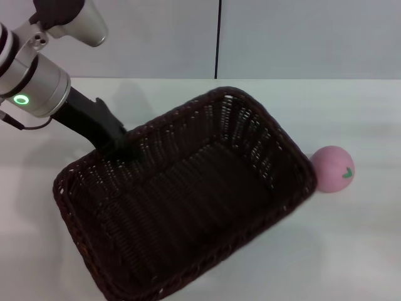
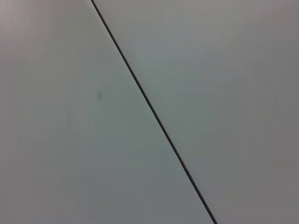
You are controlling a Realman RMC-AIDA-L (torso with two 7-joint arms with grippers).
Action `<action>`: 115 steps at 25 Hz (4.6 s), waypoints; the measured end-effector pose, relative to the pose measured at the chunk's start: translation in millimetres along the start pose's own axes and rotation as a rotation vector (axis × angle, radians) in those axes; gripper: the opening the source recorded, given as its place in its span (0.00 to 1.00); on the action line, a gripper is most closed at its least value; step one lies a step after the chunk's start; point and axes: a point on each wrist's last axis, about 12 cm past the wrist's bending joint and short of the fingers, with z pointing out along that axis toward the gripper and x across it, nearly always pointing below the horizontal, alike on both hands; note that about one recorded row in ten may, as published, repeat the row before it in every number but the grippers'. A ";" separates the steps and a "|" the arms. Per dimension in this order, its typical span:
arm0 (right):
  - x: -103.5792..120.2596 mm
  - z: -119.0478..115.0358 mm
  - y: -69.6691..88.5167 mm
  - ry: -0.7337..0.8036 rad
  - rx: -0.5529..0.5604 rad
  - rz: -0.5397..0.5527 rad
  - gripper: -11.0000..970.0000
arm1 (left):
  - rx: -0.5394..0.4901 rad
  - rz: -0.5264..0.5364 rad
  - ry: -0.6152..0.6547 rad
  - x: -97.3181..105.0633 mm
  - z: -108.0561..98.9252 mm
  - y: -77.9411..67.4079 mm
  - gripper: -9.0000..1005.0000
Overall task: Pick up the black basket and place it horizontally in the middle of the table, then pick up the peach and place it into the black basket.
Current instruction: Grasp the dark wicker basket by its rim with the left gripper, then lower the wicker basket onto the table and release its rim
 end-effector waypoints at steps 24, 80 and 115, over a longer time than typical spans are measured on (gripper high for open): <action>0.2 0.6 0.1 0.000 0.001 0.007 0.59 | 0.012 0.161 -0.535 38.0 -68.0 4.4 0.19; 5.3 -14.0 -2.9 0.032 0.038 0.022 0.62 | 0.108 0.444 -0.347 -35.1 -21.3 -1.8 0.19; 6.1 -14.7 -2.7 0.036 0.042 0.024 0.63 | 0.048 0.433 -0.417 -33.8 -6.1 1.7 0.62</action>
